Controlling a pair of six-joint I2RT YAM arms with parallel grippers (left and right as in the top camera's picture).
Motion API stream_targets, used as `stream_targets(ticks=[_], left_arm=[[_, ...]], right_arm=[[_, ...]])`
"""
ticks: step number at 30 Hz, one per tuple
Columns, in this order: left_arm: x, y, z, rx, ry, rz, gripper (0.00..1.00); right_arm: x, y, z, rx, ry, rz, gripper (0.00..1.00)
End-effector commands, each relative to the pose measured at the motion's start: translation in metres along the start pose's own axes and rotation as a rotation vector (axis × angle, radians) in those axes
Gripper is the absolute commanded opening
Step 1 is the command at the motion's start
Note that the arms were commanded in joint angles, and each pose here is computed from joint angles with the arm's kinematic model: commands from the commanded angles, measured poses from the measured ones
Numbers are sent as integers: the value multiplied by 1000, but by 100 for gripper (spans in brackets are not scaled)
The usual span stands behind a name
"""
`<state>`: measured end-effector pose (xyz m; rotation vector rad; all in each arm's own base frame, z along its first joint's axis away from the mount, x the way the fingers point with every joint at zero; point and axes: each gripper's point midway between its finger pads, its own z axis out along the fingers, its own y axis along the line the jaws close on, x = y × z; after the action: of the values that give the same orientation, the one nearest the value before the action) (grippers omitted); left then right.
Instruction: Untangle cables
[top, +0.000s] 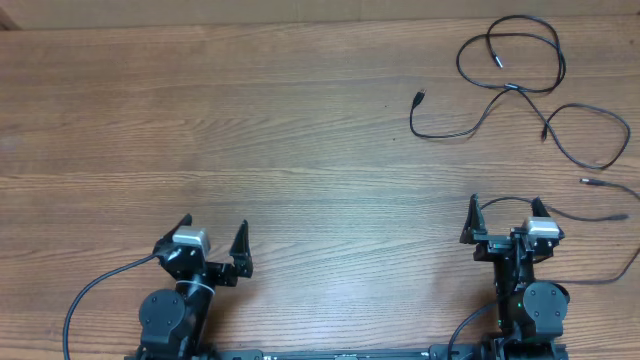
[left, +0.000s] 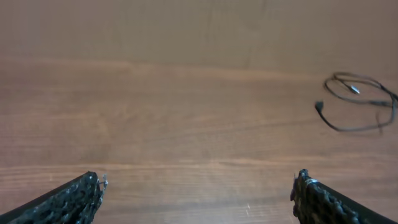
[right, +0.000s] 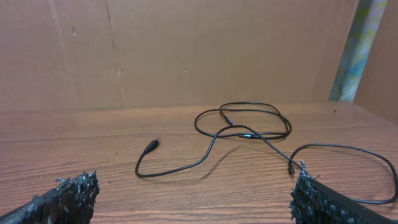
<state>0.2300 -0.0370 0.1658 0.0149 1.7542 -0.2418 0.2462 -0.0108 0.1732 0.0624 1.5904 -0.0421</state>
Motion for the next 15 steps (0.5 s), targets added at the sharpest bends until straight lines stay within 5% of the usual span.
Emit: stream_targets(ticks=[1,15], left_arm=[[8,6,6,-20,-14,27,100],[0,22,13,-83,-125,121,100]], right_arm=[[2,0,0,1,-5,4,100],[2,0,0,1,-5,4,100]])
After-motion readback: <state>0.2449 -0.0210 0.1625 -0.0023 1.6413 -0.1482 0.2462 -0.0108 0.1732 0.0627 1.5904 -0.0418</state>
